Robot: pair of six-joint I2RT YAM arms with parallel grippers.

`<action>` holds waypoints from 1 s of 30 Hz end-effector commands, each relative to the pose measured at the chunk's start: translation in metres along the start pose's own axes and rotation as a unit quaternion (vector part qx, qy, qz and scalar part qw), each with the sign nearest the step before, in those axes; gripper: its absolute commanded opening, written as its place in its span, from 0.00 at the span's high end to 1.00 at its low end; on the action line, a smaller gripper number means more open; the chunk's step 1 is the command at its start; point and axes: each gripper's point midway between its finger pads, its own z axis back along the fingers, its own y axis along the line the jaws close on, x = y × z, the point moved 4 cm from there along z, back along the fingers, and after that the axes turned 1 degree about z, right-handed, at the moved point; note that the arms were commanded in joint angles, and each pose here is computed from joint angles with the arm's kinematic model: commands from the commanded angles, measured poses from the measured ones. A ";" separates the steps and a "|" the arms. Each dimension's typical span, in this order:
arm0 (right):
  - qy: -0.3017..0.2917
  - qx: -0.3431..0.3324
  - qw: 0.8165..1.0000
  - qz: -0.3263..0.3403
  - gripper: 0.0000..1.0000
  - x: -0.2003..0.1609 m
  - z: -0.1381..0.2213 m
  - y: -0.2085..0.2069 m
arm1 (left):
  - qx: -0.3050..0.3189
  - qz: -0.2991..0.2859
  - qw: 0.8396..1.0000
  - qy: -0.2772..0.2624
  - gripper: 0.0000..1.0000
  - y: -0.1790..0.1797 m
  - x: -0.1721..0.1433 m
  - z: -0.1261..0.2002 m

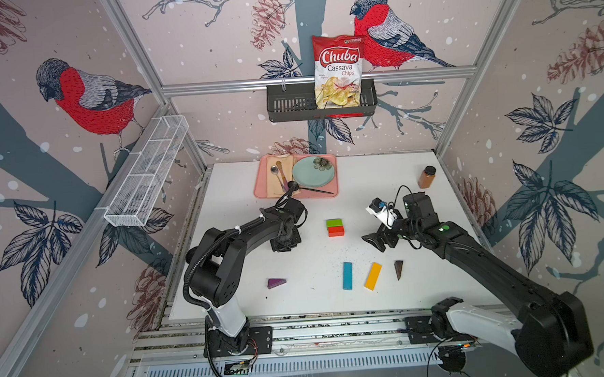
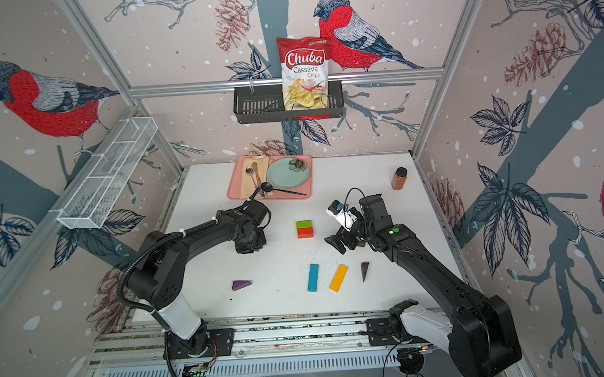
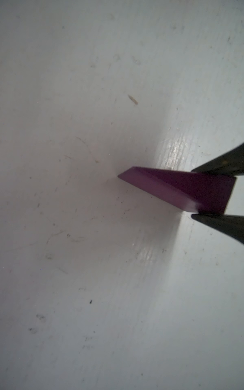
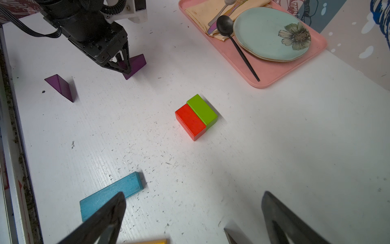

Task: Assemble a small pinwheel with building blocks
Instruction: Pick up the building block from the center of the board.

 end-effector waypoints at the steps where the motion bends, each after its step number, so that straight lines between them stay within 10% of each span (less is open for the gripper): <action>1: -0.002 0.005 1.000 0.001 0.00 0.002 0.001 0.001 | 0.007 -0.005 1.000 -0.004 0.79 0.001 0.003 0.000; 17: -0.010 -0.041 0.999 0.004 0.01 0.000 0.011 -0.017 | -0.051 -0.215 0.972 -0.086 0.84 -0.044 0.050 0.032; 30: -0.019 -0.076 0.997 -0.001 0.01 -0.001 0.030 -0.034 | -0.178 -0.503 0.828 -0.172 0.82 -0.114 0.072 0.063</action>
